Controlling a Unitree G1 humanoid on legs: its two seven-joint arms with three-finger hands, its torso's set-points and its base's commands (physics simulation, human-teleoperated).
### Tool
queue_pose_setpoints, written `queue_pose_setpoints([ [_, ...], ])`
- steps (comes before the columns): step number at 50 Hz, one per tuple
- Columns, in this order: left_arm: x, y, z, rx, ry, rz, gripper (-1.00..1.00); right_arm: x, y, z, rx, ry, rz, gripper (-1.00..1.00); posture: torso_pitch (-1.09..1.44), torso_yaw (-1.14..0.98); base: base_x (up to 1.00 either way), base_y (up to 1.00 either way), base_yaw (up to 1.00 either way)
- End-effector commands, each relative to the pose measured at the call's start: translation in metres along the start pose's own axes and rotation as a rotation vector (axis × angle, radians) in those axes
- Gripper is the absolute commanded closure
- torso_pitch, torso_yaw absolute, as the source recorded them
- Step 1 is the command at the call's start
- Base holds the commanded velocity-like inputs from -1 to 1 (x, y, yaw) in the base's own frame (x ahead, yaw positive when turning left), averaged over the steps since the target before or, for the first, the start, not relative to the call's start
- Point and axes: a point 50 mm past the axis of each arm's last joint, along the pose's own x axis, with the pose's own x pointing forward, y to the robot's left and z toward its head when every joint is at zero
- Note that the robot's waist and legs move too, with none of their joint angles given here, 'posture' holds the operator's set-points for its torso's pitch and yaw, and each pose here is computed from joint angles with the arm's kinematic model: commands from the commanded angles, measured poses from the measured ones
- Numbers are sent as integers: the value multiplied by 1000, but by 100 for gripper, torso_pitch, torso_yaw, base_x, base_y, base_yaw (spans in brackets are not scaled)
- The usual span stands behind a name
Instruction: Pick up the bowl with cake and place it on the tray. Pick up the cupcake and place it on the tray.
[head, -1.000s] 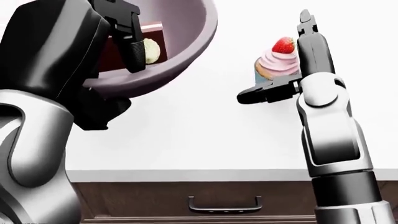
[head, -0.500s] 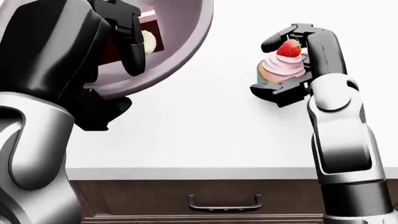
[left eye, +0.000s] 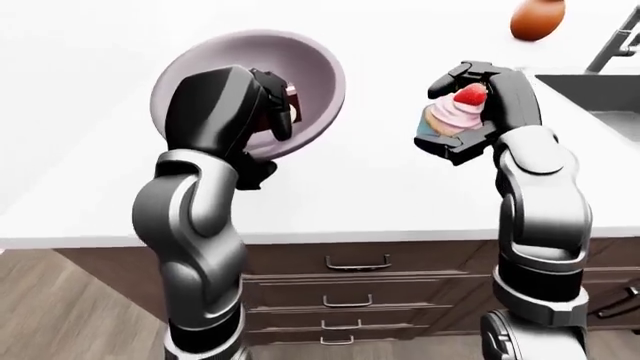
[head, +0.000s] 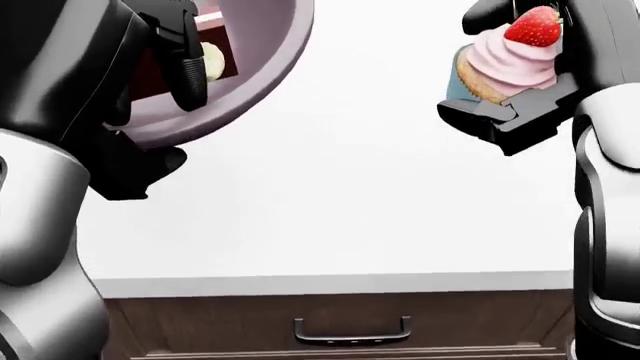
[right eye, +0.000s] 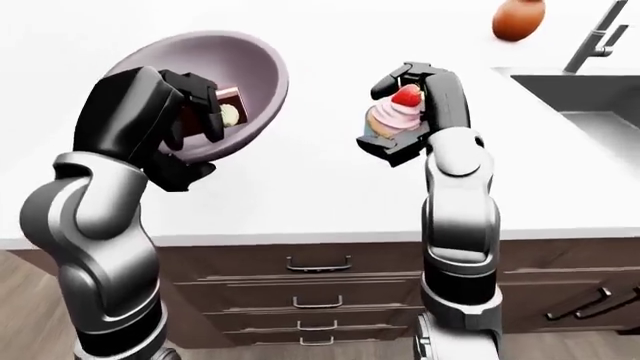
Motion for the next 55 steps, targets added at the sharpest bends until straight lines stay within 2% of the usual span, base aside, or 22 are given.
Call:
queue_pose_setpoints([
  [1,-5,23,15,18,-77,153,100,-3,-13,18,-1,-89,-58,100,0,0,-42,-68,0],
  [14,-8,25,12,28,-66,151,100,-2,-8,22,12,-114,-24,100,0,0,-43,-68,0],
  [55,-7,22,16,41,-81,134,100,-6,-9,21,24,-113,-17,100,0,0,-22,-87,0],
])
